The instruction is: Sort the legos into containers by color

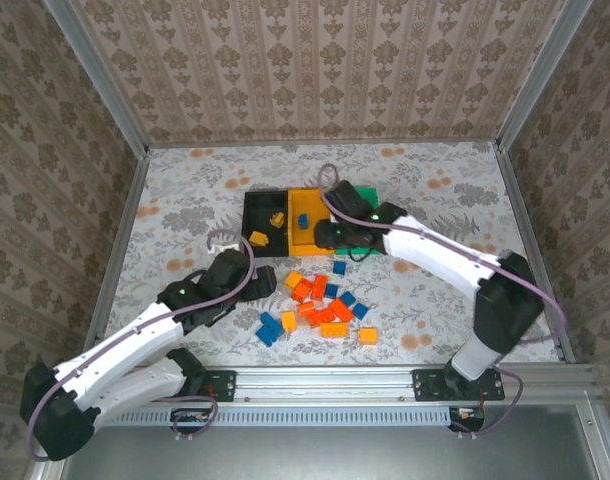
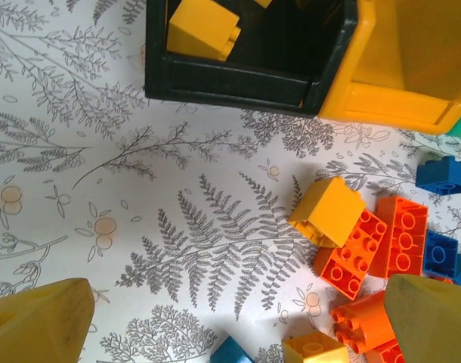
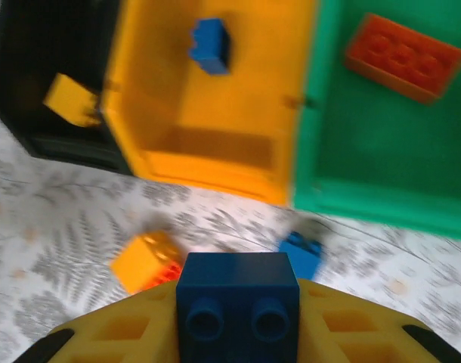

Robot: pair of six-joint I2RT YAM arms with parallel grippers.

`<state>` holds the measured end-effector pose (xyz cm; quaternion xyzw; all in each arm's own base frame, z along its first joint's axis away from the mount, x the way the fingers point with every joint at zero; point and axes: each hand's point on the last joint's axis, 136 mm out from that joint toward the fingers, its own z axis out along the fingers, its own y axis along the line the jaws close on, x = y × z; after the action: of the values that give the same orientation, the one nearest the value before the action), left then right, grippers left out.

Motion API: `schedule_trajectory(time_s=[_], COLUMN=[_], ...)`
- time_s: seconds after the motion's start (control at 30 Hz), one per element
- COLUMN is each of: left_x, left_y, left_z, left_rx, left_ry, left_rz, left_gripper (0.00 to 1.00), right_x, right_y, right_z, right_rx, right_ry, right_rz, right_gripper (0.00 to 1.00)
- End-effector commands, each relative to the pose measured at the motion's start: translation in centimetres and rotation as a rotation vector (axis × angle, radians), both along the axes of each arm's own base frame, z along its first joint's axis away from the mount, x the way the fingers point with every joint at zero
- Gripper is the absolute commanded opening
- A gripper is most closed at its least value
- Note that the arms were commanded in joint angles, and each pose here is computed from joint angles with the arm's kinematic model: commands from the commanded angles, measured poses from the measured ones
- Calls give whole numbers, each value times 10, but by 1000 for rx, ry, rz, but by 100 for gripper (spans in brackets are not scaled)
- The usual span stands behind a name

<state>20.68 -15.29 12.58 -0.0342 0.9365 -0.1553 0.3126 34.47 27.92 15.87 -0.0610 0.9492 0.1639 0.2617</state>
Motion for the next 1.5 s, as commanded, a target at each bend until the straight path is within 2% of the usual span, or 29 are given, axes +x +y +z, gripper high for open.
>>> schedule_trajectory(time_s=[0.0, 0.17, 0.3, 0.5, 0.6, 0.7, 0.93, 1.03, 1.2, 1.47], left_x=[-9, -15, -19, -19, -18, -16, -11, -10, -10, -12], left_y=[12, 16, 17, 15, 14, 13, 11, 10, 9, 10], left_z=[-10, -14, -19, -21, -18, -14, -15, -18, -23, -24], left_rx=[12, 29, 33, 26, 15, 3, -5, -8, -12, -25], left_ry=[39, 70, 87, 92, 82, 64, 46, 51, 62, 68], left_rz=[37, 29, 23, 21, 21, 21, 27, 34, 34, 37], left_gripper=[100, 100, 100, 100, 100, 100, 100, 100, 100, 100], right_x=[23, 64, 84, 90, 80, 55, -30, -53, -59, -28], right_y=[10, 22, 27, 31, 27, 13, -42, -56, -52, -35], right_z=[-24, -42, -51, -35, -19, -9, -31, -48, -73, -92], right_rx=[-80, -146, -164, -139, -106, -84, -71, -57, -40, -83], right_ry=[31, 29, 40, 21, 1, -2, 57, 72, 82, 57], right_rz=[-6, -58, -86, -88, -85, -92, -162, -203, -219, -252], right_gripper=[35, 37, 41, 63, 68, 70, 72, 73, 73, 72])
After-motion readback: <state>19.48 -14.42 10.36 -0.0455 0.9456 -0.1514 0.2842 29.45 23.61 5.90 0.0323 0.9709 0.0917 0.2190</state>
